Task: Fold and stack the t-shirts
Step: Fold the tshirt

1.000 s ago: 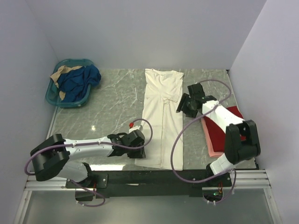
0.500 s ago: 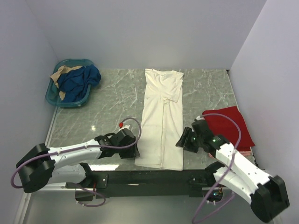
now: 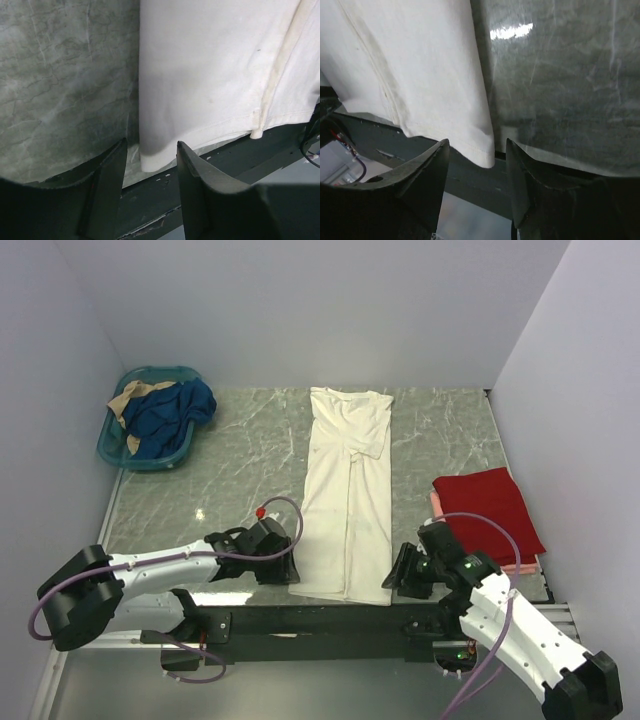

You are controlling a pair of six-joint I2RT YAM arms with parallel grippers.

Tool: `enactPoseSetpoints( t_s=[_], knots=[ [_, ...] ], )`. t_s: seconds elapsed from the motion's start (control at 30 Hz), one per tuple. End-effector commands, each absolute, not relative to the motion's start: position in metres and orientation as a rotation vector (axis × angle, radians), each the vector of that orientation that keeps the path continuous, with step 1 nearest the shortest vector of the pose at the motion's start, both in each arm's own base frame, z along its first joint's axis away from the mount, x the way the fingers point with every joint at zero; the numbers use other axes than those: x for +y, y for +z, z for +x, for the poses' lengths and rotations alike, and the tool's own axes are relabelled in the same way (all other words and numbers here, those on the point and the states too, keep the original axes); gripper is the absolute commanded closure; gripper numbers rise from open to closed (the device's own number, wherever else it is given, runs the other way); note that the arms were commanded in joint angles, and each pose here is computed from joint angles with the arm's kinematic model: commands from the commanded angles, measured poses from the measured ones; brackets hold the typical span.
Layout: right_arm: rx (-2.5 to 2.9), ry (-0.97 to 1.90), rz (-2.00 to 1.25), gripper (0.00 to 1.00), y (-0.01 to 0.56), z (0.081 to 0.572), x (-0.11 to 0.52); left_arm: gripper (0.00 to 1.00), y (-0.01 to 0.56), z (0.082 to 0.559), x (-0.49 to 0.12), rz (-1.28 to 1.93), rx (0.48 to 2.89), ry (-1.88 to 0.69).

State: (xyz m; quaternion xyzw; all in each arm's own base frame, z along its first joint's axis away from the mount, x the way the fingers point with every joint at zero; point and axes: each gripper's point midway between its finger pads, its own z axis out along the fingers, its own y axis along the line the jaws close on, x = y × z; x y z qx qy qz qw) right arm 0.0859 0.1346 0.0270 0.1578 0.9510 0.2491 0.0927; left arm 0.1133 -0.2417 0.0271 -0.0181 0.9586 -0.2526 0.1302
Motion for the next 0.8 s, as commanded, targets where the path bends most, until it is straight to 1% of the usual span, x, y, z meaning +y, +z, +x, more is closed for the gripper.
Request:
enactPoseSetpoints(
  t_s=[0.0, 0.2, 0.47, 0.57, 0.67, 0.77],
  knots=[
    [2.885, 0.761, 0.456, 0.44, 0.026, 0.069, 0.134, 0.51, 0.025, 0.110, -0.241, -0.058, 2.791, -0.756],
    [2.921, 0.815, 0.456, 0.46, 0.023, 0.060, 0.138, 0.54, 0.019, 0.104, -0.235, -0.080, 2.816, -0.748],
    [2.956, 0.813, 0.464, 0.48, 0.014, 0.050, 0.136, 0.58, 0.016, 0.099, -0.233, -0.091, 2.826, -0.749],
    [2.939, 0.820, 0.469, 0.50, 0.014, 0.056, 0.139, 0.59, 0.014, 0.097, -0.233, -0.089, 2.827, -0.742],
    [2.918, 0.827, 0.478, 0.57, 0.014, 0.062, 0.141, 0.59, 0.012, 0.092, -0.234, -0.078, 2.835, -0.736],
    [2.901, 0.843, 0.483, 0.59, 0.015, 0.066, 0.144, 0.60, 0.009, 0.090, -0.232, -0.080, 2.842, -0.717]
  ],
)
